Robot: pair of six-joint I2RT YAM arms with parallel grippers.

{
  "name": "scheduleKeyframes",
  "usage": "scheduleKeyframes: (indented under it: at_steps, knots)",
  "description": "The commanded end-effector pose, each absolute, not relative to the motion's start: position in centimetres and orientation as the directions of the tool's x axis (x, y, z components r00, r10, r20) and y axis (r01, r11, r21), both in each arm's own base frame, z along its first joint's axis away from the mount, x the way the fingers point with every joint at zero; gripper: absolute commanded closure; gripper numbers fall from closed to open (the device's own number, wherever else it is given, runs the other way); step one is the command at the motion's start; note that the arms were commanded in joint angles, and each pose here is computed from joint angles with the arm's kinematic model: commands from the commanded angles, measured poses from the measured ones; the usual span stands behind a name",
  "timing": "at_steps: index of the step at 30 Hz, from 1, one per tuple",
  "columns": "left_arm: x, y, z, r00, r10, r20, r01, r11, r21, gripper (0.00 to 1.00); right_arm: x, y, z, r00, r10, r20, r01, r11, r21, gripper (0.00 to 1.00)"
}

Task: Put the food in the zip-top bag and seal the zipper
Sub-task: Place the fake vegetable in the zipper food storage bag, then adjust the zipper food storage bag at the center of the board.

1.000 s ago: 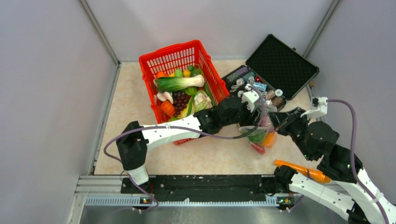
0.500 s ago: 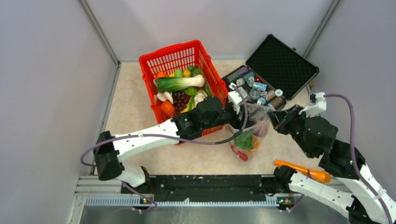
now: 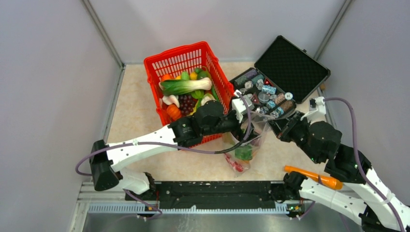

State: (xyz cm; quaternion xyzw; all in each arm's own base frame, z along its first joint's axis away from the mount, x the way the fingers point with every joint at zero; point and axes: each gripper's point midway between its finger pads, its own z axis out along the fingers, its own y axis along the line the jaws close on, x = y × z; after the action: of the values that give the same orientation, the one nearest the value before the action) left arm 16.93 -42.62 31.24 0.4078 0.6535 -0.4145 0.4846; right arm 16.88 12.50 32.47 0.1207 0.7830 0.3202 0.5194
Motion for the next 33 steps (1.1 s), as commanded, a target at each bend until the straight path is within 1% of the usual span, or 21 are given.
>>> scheduleKeyframes:
  at_steps: [1, 2, 4, 5, 9, 10, 11, 12, 14, 15, 16, 17, 19, 21, 23, 25, 28, 29, 31, 33]
  knots:
    - [15.1, -41.7, 33.7, -0.199, 0.12, -0.973, 0.96, 0.223, -0.169, 0.04, 18.5, 9.9, 31.2, -0.334, 0.497, -0.801, -0.054, 0.838, 0.542, 1.0]
    - [15.1, -42.2, 33.8, -0.22, 0.115, -0.969, 0.957, 0.217, -0.192, 0.06, 18.6, 10.7, 31.1, -0.343, 0.498, -0.797, -0.078, 0.83, 0.552, 1.0]
    - [14.3, -42.9, 34.1, -0.21, 0.115, -0.971, 0.97, 0.152, -0.192, 0.1, 18.8, 12.2, 30.5, -0.378, 0.485, -0.788, -0.111, 0.822, 0.559, 1.0]
    - [14.2, -43.1, 34.2, -0.207, 0.124, -0.97, 0.972, 0.14, -0.19, 0.12, 18.9, 12.5, 30.2, -0.389, 0.481, -0.785, -0.108, 0.823, 0.558, 1.0]
    - [14.5, -43.5, 34.4, -0.193, 0.186, -0.963, 0.976, 0.14, -0.169, 0.1, 19.3, 11.2, 29.1, -0.367, 0.505, -0.781, -0.02, 0.835, 0.55, 1.0]
    - [14.7, -43.5, 34.6, -0.191, 0.181, -0.965, 0.975, 0.148, -0.166, 0.08, 19.4, 11.1, 29.1, -0.36, 0.502, -0.786, -0.024, 0.838, 0.546, 1.0]
    - [14.9, -43.6, 34.7, -0.194, 0.174, -0.965, 0.973, 0.161, -0.166, 0.05, 19.2, 11.7, 29.3, -0.371, 0.487, -0.79, -0.058, 0.837, 0.544, 1.0]
    - [15.3, -43.5, 34.6, -0.2, 0.171, -0.965, 0.968, 0.185, -0.168, 0.02, 19.0, 12.9, 30.2, -0.384, 0.458, -0.801, -0.139, 0.83, 0.541, 1.0]
    - [15.7, -43.5, 34.5, -0.192, 0.187, -0.963, 0.967, 0.203, -0.154, 0.01, 17.9, 15.5, 32.6, -0.41, 0.399, -0.82, -0.319, 0.78, 0.538, 1.0]
    - [16.3, -43.4, 34.5, -0.184, 0.202, -0.962, 0.964, 0.23, -0.136, 0.03, 17.7, 15.4, 34.0, -0.386, 0.41, -0.827, -0.346, 0.766, 0.541, 1.0]
    - [17.3, -43.0, 34.6, -0.197, 0.204, -0.959, 0.946, 0.295, -0.132, 0.05, 17.9, 14.6, 34.6, -0.355, 0.434, -0.828, -0.327, 0.773, 0.544, 1.0]
    - [17.7, -42.6, 34.9, -0.212, 0.194, -0.958, 0.933, 0.333, -0.139, 0.04, 18.3, 13.3, 34.6, -0.322, 0.459, -0.828, -0.272, 0.793, 0.546, 1.0]
    - [17.5, -42.2, 35.3, -0.186, 0.161, -0.969, 0.937, 0.326, -0.126, 0.01, 19.1, 11.3, 32.7, -0.308, 0.429, -0.849, -0.159, 0.857, 0.49, 1.0]
    - [17.1, -42.1, 35.5, -0.153, 0.146, -0.977, 0.95, 0.294, -0.105, 0.01, 19.4, 9.7, 28.8, -0.384, 0.356, -0.852, -0.004, 0.922, 0.387, 1.0]
    - [16.4, -41.9, 35.5, -0.155, 0.166, -0.974, 0.959, 0.262, -0.108, 0.01, 19.1, 8.0, 25.8, -0.443, 0.324, -0.836, 0.132, 0.946, 0.297, 1.0]
    - [15.9, -41.8, 35.8, -0.152, 0.164, -0.975, 0.965, 0.238, -0.111, 0.01, 19.0, 7.9, 25.3, -0.456, 0.307, -0.835, 0.13, 0.951, 0.279, 1.0]
    - [16.2, -40.8, 37.6, -0.141, 0.096, -0.985, 0.953, 0.282, -0.109, 0.01, 19.2, 9.5, 28.4, -0.401, 0.342, -0.85, 0.01, 0.929, 0.37, 1.0]
    - [16.5, -40.3, 38.1, -0.133, 0.067, -0.989, 0.946, 0.308, -0.106, 0.01, 19.3, 9.8, 29.9, -0.369, 0.368, -0.854, -0.02, 0.915, 0.403, 1.0]
    - [17.6, -39.0, 38.6, -0.121, 0.044, -0.992, 0.918, 0.385, -0.095, 0.01, 19.3, 9.5, 31.9, -0.32, 0.38, -0.868, -0.054, 0.907, 0.417, 1.0]
    - [19.3, -38.1, 37.3, -0.124, 0.116, -0.986, 0.876, 0.48, -0.053, 0.01, 19.2, 9.1, 32.8, -0.299, 0.391, -0.87, -0.055, 0.904, 0.425, 1.0]
